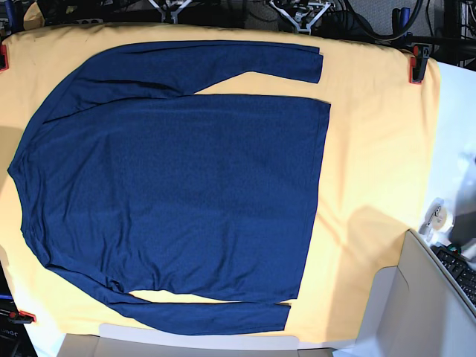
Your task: Fold the T-shirt properly
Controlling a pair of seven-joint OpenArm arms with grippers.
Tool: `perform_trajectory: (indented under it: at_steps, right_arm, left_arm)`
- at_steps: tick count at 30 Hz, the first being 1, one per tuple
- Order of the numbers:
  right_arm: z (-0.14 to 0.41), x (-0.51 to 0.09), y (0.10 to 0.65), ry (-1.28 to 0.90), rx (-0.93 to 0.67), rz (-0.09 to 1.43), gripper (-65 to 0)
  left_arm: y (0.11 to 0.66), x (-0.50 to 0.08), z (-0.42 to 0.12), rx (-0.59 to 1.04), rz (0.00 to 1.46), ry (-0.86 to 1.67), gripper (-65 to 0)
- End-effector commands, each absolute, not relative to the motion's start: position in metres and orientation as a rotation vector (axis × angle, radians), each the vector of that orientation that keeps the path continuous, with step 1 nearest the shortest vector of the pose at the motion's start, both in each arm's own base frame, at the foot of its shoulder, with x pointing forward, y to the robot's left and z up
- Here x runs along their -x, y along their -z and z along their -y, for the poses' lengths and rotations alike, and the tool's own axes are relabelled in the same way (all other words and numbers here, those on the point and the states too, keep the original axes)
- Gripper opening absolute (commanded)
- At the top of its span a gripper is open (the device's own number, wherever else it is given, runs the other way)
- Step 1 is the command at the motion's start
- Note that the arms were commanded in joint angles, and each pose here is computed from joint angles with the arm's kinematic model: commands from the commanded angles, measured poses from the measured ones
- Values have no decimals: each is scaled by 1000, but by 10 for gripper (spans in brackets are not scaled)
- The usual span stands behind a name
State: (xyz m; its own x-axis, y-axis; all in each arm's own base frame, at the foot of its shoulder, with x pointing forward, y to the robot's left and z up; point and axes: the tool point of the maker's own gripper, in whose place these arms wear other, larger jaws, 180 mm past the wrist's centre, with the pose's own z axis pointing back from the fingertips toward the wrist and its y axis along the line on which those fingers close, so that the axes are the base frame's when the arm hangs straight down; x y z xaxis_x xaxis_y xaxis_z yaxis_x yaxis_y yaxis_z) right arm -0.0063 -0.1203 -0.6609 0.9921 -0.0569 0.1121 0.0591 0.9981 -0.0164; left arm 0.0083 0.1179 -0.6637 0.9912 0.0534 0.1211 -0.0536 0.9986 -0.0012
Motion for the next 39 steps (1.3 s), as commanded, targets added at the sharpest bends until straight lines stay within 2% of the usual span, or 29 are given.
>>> perform_trajectory:
  at_steps: [1, 7, 14, 20, 26, 33, 39]
  right_arm:
    - [121, 10, 659, 64, 23, 124, -650]
    - [128, 41, 649, 54, 40, 138, -650]
    - [172, 65, 621, 14, 106, 200, -650]
    - [182, 93, 591, -13, 119, 227, -650]
    - [180, 115, 553, -32, 114, 260, -650]
    - [172, 120, 499, -45, 97, 328, -650]
    - [165, 102, 464, -58, 80, 406, -650]
  left_arm:
    - [663, -3, -110, 7, 118, -58, -647]
    - [657, 11, -111, 0, 157, -60, -648]
    - [633, 30, -124, -31, 247, -64, -648]
    - [598, 44, -135, -55, 317, -53, -648]
    - [559, 54, -140, -70, 309, -48, -648]
    - [497, 59, -124, 1, 383, 95, -648]
    - [455, 59, -108, 86, 436, 228, -648]
